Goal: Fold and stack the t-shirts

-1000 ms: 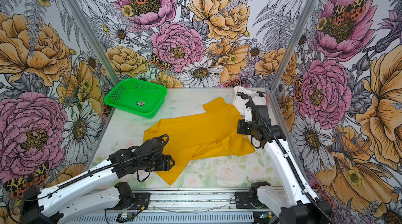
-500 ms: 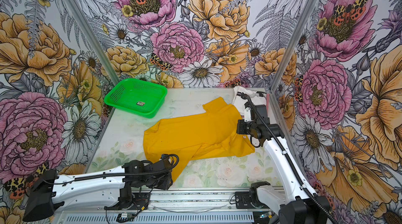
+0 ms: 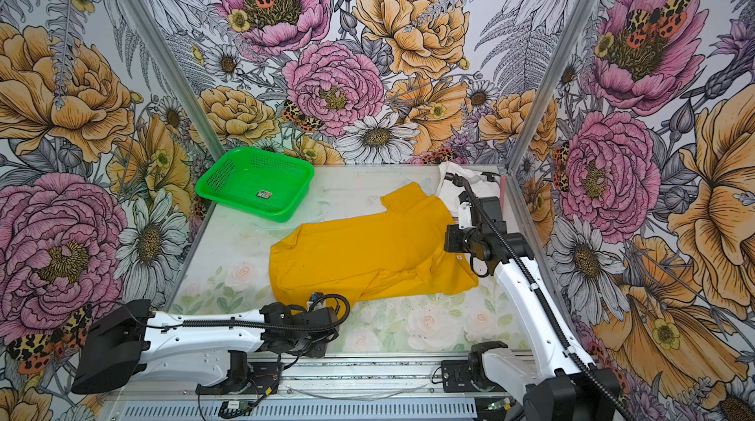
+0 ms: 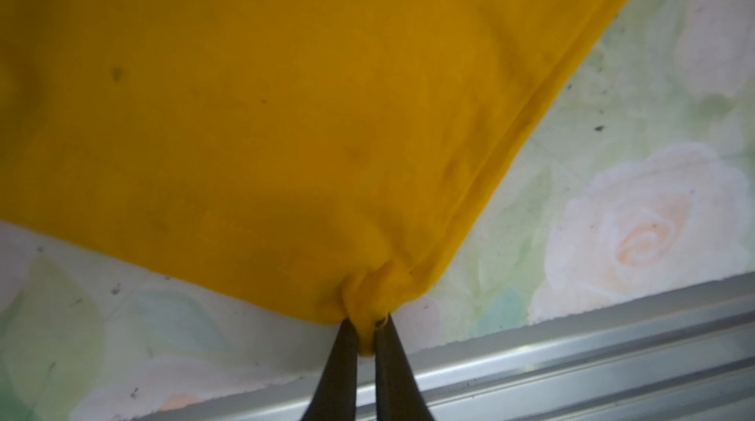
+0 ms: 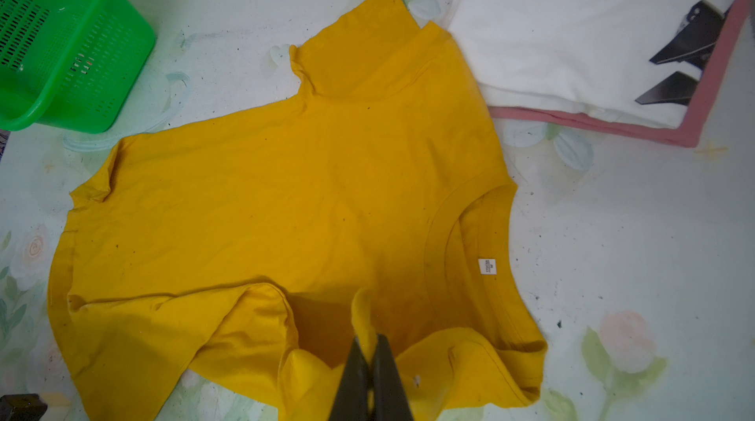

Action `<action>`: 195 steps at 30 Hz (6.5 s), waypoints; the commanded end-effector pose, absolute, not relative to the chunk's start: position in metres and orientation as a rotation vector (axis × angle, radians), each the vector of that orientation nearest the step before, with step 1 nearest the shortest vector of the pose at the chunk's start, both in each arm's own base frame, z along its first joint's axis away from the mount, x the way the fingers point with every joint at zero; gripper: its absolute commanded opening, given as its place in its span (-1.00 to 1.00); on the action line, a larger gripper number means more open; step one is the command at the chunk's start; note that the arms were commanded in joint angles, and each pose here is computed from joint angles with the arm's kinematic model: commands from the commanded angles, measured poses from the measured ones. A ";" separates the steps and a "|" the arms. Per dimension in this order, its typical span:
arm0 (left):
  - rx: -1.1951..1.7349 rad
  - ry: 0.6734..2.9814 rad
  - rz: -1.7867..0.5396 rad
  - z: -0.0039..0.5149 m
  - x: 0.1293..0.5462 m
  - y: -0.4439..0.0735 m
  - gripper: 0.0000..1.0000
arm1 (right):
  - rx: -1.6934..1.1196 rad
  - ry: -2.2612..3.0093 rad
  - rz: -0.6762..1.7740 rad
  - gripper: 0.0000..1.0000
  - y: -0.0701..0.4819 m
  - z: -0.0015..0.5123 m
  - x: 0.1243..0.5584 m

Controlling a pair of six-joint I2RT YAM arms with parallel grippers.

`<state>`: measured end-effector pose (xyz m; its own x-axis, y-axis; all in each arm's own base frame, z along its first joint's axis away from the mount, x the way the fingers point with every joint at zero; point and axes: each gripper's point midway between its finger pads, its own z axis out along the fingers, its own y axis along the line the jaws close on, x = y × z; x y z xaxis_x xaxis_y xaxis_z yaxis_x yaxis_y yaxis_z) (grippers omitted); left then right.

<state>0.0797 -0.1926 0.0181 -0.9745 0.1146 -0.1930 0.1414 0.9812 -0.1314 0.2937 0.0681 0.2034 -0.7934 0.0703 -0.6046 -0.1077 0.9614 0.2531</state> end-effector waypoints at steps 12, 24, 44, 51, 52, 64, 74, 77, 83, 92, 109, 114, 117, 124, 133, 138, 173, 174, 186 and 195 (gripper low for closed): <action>-0.073 2.677 -0.350 0.096 0.114 -0.153 -1.00 | -0.049 2.368 0.388 -1.00 0.070 0.230 0.291; -0.290 2.473 -0.364 0.177 0.122 -0.081 -1.00 | -0.047 2.311 0.407 -1.00 0.069 0.246 0.271; -0.460 2.435 -0.250 0.186 0.113 -0.024 -1.00 | -0.050 2.067 0.515 -1.00 0.072 0.284 0.198; -0.385 2.488 -0.288 0.176 0.111 -0.042 -1.00 | -0.009 2.095 0.499 -1.00 0.068 0.280 0.202; -0.379 2.496 -0.288 0.173 0.111 -0.044 -1.00 | -0.007 2.092 0.492 -1.00 0.067 0.282 0.203; -0.408 2.481 -0.262 0.167 0.116 -0.047 -1.00 | 0.001 2.212 0.485 -1.00 0.070 0.255 0.223; -0.340 2.609 -0.207 0.145 0.125 -0.077 -1.00 | -0.007 2.254 0.495 -1.00 0.074 0.239 0.242; -0.347 2.637 -0.154 0.140 0.128 -0.078 -1.00 | -0.008 2.263 0.486 -1.00 0.074 0.235 0.247; -0.388 2.673 -0.127 0.129 0.128 -0.076 -1.00 | -0.004 2.283 0.476 -1.00 0.074 0.226 0.254; -0.598 2.655 -0.088 0.124 0.144 -0.061 -1.00 | 0.015 2.331 0.444 -1.00 0.072 0.209 0.278; -0.661 2.635 -0.141 0.114 0.178 -0.072 -1.00 | -0.008 2.457 0.390 -1.00 0.074 0.166 0.325; -0.640 2.641 -0.074 0.108 0.191 -0.072 -1.00 | -0.018 2.479 0.369 -1.00 0.074 0.161 0.342; -0.670 2.637 -0.093 0.103 0.196 -0.069 -1.00 | -0.014 2.501 0.353 -1.00 0.073 0.153 0.352; -0.693 2.646 -0.084 0.094 0.208 -0.062 -1.00 | -0.012 2.553 0.319 -1.00 0.072 0.133 0.375; -0.717 2.683 -0.114 0.079 0.217 -0.058 -1.00 | -0.007 2.574 0.307 -1.00 0.073 0.125 0.388; -0.755 2.677 -0.078 0.073 0.217 -0.050 -0.96 | -0.009 2.568 0.306 -1.00 0.074 0.127 0.389; -0.516 2.646 -0.370 0.101 0.241 -0.106 0.97 | 0.131 2.617 0.185 0.27 0.042 0.128 0.395; -0.534 2.646 -0.366 0.098 0.238 -0.107 0.97 | 0.162 2.615 0.205 0.54 0.038 0.129 0.388; -0.768 2.686 -0.302 0.044 0.195 -0.119 0.98 | 0.635 2.579 0.210 0.99 -0.002 0.104 0.305; -0.972 2.625 -0.373 0.016 0.196 -0.109 0.90 | 0.796 2.583 0.212 0.81 -0.003 0.074 0.268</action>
<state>0.1947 -0.1133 0.0313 -0.7639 -0.6081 -0.2161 -0.5303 0.7823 -0.3268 0.2645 0.0022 0.0648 -0.7959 0.5192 -0.3112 0.4605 0.8530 0.2454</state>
